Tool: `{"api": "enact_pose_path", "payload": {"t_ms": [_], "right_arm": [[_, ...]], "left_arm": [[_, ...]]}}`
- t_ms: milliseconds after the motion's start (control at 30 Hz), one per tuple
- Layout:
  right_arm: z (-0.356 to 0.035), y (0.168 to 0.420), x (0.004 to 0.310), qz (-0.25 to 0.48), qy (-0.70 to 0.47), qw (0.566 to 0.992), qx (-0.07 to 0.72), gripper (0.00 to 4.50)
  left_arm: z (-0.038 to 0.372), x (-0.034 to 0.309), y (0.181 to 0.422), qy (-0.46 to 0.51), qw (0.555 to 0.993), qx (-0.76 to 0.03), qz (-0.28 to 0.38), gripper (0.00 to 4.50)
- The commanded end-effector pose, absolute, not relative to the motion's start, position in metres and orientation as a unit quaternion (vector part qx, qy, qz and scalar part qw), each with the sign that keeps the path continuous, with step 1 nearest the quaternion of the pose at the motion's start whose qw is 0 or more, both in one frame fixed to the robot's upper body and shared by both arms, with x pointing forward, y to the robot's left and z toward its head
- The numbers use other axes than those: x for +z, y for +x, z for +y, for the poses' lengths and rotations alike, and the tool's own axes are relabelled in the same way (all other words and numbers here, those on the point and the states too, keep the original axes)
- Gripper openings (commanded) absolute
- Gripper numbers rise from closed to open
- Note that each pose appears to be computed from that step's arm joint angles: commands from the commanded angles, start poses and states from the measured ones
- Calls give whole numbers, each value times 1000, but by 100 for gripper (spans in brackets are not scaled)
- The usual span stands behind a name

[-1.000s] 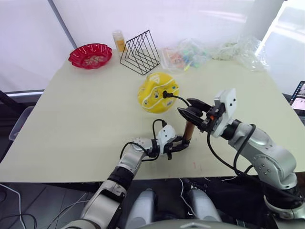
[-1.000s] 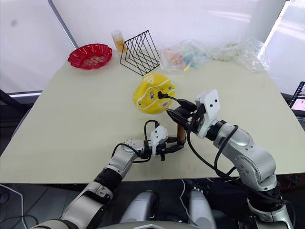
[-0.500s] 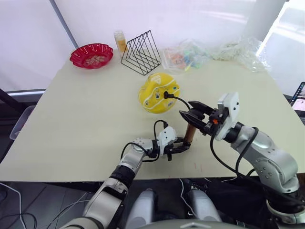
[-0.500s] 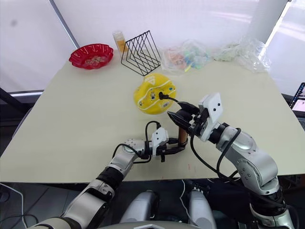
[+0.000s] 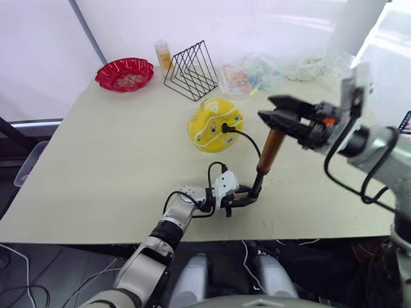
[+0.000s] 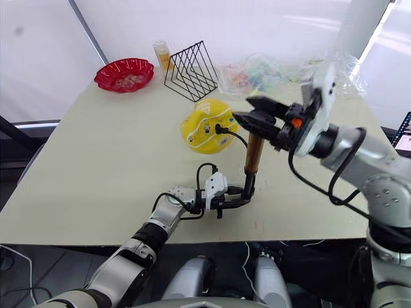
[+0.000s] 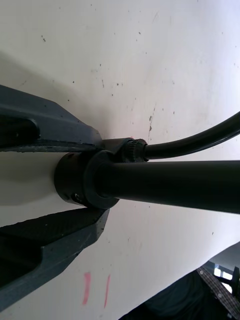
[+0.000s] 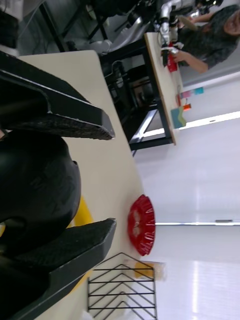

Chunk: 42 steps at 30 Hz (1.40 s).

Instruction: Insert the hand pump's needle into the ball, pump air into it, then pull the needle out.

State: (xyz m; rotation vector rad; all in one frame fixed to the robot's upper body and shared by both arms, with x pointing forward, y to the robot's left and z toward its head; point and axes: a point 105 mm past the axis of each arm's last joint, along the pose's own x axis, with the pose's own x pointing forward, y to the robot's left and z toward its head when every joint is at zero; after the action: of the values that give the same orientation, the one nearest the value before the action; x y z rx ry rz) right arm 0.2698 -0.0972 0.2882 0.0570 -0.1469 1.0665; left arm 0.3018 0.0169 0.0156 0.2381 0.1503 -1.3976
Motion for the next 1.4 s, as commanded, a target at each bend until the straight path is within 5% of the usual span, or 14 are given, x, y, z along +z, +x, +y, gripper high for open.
{"api": "enact_pose_path", "payload": {"t_ms": [33, 400, 1133, 1400], "right_arm": [[-110, 260, 330, -143, 23, 859, 491, 202], [-108, 256, 321, -119, 6, 862, 492, 202], [-104, 264, 128, 92, 34, 896, 434, 202], [-108, 271, 179, -2, 40, 893, 449, 202]], "left_arm": [[26, -23, 278, 105, 730, -660, 146, 111], [21, -26, 272, 106, 715, -675, 143, 111], [25, -43, 276, 146, 721, -661, 147, 111], [25, -47, 273, 139, 713, -667, 165, 111]]}}
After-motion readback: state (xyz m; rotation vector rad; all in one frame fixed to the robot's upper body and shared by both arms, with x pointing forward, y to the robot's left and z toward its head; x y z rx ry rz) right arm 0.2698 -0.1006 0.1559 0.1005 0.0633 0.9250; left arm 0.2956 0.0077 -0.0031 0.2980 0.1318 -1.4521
